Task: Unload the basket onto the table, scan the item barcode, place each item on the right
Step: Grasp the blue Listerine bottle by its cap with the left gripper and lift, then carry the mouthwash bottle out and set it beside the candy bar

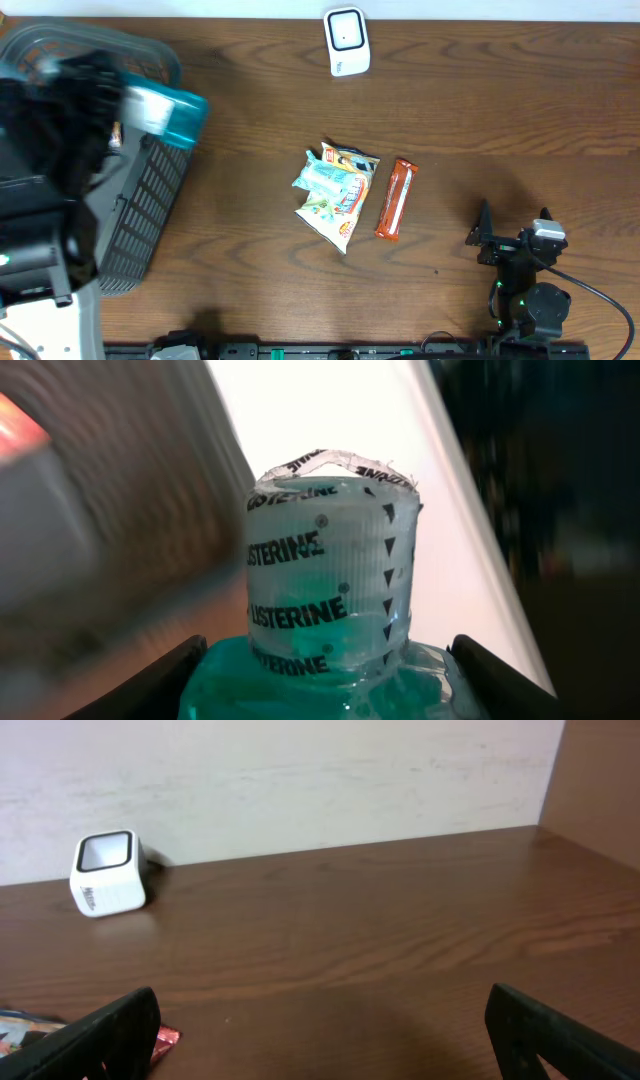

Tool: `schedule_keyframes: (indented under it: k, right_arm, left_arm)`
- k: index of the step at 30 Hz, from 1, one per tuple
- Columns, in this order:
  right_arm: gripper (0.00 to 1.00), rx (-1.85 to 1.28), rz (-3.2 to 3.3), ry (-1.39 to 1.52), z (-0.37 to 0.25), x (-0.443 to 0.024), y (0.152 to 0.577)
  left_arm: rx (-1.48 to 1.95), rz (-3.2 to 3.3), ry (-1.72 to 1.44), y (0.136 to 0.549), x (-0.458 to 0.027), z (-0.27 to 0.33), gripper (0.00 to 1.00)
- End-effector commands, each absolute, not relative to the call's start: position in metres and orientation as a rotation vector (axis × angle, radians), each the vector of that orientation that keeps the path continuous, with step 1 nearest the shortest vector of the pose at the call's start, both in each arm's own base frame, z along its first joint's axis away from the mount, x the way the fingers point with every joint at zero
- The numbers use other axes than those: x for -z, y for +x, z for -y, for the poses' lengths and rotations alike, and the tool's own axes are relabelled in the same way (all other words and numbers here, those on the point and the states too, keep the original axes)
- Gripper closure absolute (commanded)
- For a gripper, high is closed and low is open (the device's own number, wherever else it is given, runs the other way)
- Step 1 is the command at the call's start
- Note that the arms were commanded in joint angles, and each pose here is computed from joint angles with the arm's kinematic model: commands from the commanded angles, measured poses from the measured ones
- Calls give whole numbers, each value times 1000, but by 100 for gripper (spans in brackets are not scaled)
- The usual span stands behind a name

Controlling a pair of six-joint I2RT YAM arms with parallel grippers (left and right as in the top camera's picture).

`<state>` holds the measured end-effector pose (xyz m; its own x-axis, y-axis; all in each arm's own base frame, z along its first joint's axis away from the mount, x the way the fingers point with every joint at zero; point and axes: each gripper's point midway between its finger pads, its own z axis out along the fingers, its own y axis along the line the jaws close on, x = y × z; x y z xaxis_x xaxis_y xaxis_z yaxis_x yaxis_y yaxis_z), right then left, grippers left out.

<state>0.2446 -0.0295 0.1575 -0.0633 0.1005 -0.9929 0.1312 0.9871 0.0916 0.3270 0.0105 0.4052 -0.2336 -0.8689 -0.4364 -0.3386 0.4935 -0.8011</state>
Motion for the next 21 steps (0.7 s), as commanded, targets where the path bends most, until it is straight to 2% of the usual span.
schedule_keyframes:
  k: [1,6,12,21]
  right_arm:
    - [1,41,-1640,169,31,-156,244]
    - [1,41,-1640,169,31,-156,244]
    - [1,41,-1640,169,31,-156,244]
    - [1,41,-1640,169,31,-156,244]
  left_arm:
    - [827,-1938,-873,335,-398,48,44]
    - [870,-2186,-711,349,-352,129,44]
    - [822,-2496,-533,353,-271,218,44]
    - [579,-2842,-155,333,-137,301,44]
